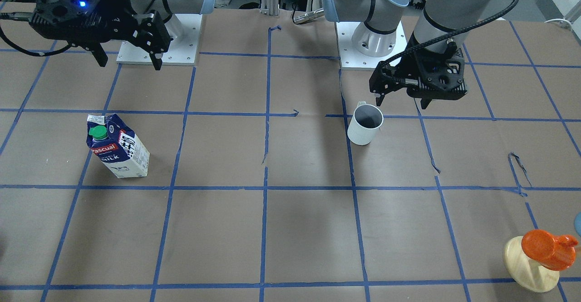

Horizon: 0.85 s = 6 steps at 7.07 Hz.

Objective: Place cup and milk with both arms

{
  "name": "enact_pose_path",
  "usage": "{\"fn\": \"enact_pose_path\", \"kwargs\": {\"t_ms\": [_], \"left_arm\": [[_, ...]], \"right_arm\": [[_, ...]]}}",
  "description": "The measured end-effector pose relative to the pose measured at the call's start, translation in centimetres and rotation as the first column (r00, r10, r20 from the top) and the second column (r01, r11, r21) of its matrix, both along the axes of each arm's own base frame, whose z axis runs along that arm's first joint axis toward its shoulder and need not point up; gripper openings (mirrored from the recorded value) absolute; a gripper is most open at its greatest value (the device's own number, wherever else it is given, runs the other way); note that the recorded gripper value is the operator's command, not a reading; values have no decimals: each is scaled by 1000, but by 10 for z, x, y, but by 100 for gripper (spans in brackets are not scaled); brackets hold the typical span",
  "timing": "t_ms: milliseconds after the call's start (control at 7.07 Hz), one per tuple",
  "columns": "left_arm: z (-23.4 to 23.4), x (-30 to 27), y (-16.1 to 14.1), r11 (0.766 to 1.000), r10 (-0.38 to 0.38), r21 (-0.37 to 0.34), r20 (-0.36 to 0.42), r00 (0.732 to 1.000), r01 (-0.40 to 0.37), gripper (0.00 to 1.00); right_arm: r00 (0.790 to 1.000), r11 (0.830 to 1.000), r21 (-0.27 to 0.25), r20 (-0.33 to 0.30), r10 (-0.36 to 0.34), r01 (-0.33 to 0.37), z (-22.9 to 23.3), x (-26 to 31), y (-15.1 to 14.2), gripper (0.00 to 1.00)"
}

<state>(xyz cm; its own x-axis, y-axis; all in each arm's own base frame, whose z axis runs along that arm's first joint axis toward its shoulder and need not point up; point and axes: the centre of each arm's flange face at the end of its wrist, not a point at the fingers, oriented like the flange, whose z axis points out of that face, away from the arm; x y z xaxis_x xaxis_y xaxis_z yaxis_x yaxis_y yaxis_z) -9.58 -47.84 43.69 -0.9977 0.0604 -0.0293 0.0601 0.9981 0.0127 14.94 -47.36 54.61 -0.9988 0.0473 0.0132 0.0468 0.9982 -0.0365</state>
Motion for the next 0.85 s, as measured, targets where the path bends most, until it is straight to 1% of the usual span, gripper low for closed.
{"fn": "enact_pose_path", "kwargs": {"t_ms": [283, 566, 849], "left_arm": [[-60, 27, 11, 998, 44, 32, 1, 999, -44, 100], [-125, 29, 39, 997, 55, 54, 0, 998, -55, 100], [-150, 27, 55, 995, 60, 79, -4, 998, -59, 100]], "right_arm": [[1000, 1000, 2, 0, 0, 0, -1, 0, 0, 100], [1000, 1000, 4, -1, 0, 0, -2, 0, 0, 100], [1000, 1000, 4, -1, 0, 0, -2, 0, 0, 100]]}}
